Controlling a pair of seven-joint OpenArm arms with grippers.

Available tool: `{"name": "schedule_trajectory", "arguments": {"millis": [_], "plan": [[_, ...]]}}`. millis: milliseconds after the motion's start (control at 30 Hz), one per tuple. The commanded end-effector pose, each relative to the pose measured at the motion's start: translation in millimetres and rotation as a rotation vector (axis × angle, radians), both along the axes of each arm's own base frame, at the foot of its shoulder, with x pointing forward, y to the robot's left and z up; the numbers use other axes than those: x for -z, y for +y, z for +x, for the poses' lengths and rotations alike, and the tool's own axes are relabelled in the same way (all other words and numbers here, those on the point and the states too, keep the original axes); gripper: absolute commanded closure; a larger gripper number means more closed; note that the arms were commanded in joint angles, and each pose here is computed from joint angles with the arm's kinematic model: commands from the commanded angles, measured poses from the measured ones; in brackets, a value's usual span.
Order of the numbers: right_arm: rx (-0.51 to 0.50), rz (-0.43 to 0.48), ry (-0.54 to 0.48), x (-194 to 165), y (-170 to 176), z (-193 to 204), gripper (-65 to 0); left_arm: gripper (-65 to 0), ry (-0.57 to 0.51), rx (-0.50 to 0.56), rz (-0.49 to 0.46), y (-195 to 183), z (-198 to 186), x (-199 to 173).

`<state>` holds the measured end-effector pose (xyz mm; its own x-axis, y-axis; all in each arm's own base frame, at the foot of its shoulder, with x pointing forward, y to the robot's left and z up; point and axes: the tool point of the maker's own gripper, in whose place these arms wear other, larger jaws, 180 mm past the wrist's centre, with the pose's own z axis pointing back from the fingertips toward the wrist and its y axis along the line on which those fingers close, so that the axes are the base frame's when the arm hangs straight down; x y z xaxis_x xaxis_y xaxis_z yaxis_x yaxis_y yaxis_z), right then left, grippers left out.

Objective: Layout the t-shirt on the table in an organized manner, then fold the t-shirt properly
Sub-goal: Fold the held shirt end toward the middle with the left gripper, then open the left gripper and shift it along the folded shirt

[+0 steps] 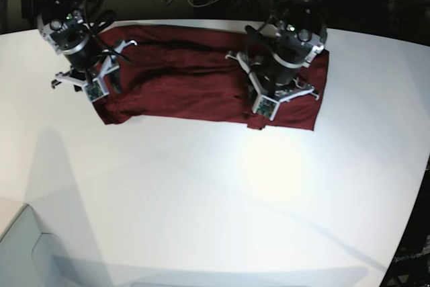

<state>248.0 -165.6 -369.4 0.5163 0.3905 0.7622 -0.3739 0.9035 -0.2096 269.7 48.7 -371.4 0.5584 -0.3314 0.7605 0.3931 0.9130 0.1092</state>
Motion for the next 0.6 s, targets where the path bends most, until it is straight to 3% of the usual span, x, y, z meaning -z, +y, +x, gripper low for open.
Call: {"name": "schedule_trajectory", "arguments": {"millis": [0,400,467,567], "plan": [[-0.008,0.009,-0.052,-13.2,1.0,7.5,-20.0,0.0,-0.039,0.018,-0.035,-12.5,5.5,-9.5],[-0.009,0.006,-0.047,-12.1,0.3,5.9,-20.0,-0.3,-0.005,0.061,-0.048,-29.2,-0.7,1.9],[-0.009,0.006,-0.047,-12.1,0.3,5.9,-20.0,-4.1,-0.011,0.061,-0.047,-29.2,1.6,0.2],[-0.009,0.006,-0.050,-12.9,0.3,7.0,-20.0,-15.3,-0.015,0.061,-0.047,-28.9,2.9,-1.5]]}}
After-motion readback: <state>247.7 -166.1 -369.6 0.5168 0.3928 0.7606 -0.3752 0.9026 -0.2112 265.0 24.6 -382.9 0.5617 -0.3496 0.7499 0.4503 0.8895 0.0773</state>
